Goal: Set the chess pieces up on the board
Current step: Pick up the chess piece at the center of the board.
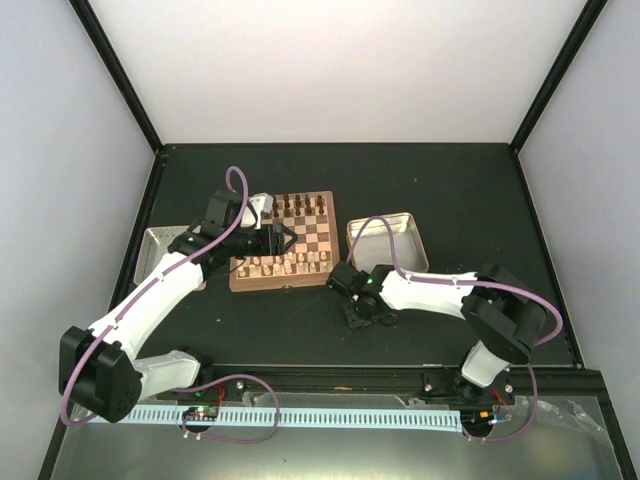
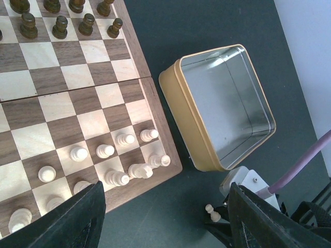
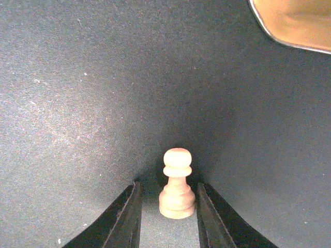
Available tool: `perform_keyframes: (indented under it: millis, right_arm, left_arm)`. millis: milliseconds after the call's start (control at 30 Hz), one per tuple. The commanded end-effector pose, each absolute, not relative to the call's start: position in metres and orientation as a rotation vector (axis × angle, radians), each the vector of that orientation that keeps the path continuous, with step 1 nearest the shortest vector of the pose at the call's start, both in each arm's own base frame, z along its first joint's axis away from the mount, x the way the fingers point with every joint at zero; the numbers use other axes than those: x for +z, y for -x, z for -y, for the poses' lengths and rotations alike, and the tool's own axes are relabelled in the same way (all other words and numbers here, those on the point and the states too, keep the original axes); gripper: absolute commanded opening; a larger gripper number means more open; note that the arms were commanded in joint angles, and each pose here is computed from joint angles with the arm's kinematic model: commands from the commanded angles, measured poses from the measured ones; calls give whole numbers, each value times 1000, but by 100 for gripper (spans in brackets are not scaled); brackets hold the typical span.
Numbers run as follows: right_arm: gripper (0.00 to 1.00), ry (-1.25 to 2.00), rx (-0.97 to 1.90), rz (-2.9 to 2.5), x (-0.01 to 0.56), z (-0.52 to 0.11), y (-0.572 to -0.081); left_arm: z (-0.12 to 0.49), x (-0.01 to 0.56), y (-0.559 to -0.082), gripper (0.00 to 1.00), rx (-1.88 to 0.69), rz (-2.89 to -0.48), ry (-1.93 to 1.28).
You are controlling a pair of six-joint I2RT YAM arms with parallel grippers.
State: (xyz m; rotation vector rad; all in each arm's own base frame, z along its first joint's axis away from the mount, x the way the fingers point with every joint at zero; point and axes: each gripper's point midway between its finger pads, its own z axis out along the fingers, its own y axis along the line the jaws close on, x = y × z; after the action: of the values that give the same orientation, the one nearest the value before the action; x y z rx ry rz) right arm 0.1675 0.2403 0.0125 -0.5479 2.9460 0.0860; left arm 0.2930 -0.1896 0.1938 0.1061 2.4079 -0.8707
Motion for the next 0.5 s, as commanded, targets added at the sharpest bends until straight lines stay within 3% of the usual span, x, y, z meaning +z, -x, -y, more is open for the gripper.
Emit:
perform_keyframes:
  millis: [0,200,467]
  right_arm:
    - [32,561,16,-2930,2,-236,-171]
    - [17,574,29,-2908,6,-237,-174]
    - [11,664,276,-2582,61,-266,-201]
  left_arm:
    - [189,201,-293,67,-886,-2377,-122]
    - [189,201,-291,67,-893,-2378,-117]
    - [198,217,-278,69,-999,-2305,-191]
